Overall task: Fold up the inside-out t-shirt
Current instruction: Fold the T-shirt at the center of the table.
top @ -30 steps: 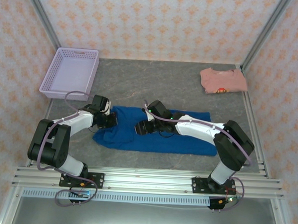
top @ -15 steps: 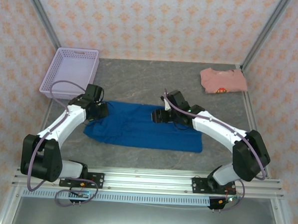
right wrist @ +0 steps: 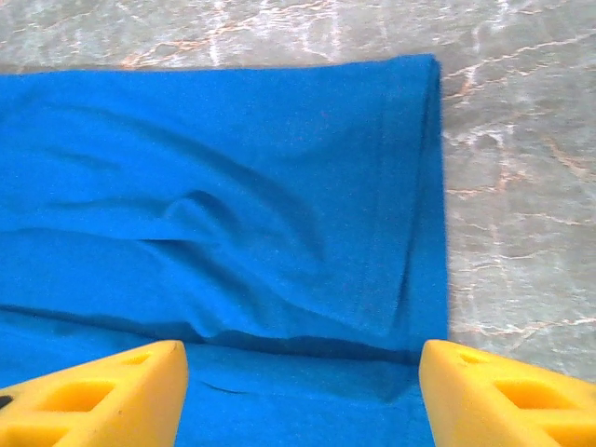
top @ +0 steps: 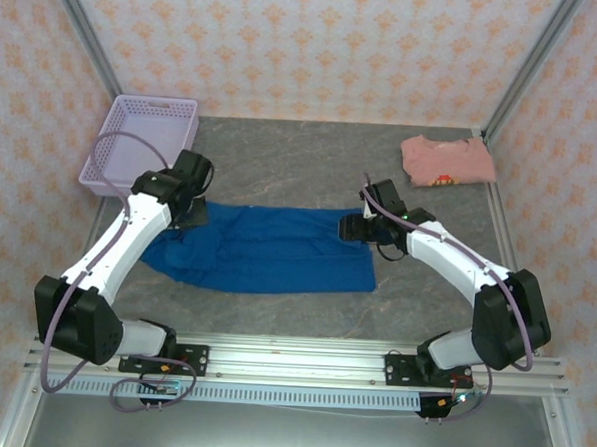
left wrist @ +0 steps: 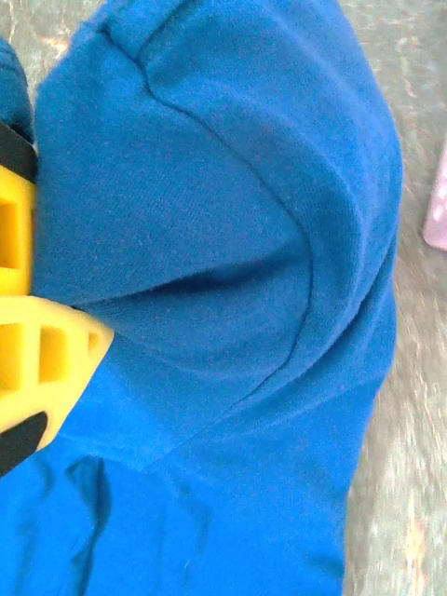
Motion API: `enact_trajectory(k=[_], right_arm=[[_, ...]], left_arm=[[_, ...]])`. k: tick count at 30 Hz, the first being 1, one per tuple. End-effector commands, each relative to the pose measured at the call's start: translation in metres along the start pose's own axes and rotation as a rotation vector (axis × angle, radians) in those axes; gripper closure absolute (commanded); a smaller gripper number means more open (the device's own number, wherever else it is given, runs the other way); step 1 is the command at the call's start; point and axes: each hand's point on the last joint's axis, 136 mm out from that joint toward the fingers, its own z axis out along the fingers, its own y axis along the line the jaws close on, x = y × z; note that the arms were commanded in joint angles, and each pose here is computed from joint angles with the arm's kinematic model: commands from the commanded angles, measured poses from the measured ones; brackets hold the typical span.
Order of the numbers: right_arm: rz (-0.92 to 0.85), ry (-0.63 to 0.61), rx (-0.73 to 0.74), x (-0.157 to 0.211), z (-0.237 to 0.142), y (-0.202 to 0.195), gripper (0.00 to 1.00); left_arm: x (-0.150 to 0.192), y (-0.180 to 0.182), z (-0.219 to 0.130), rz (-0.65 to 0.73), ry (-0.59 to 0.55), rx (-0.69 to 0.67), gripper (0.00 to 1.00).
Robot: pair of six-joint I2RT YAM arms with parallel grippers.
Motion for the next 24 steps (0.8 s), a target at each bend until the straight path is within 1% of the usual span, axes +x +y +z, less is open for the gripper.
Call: enact_trajectory(k=[1, 6, 13, 15, 20, 24], right_arm=[[0.006, 0.016, 0.085, 0.006, -0.002, -0.018, 0.33], [-0.008, 0.013, 0.098, 0.006, -0.004, -0.020, 0.33], [-0.008, 0.011, 0.120, 0.009, -0.007, -0.027, 0.33], [0.000, 0.014, 0.119, 0.011, -0.007, -0.028, 0.33], [0.019, 0.026, 0.116, 0.018, -0.004, -0.030, 0.33], [0.034, 0.035, 0.113, 0.024, -0.001, -0.031, 0.33]], left_arm=[[0.008, -0.007, -0.015, 0.091, 0.033, -0.052, 1.00], [0.010, -0.053, -0.029, 0.174, 0.031, 0.004, 1.00], [0.016, -0.112, -0.032, 0.234, 0.057, 0.073, 1.00], [0.018, -0.131, -0.033, 0.249, 0.067, 0.112, 1.00], [0.020, -0.165, -0.035, 0.275, 0.088, 0.175, 1.00], [0.023, -0.182, -0.034, 0.301, 0.100, 0.190, 1.00]])
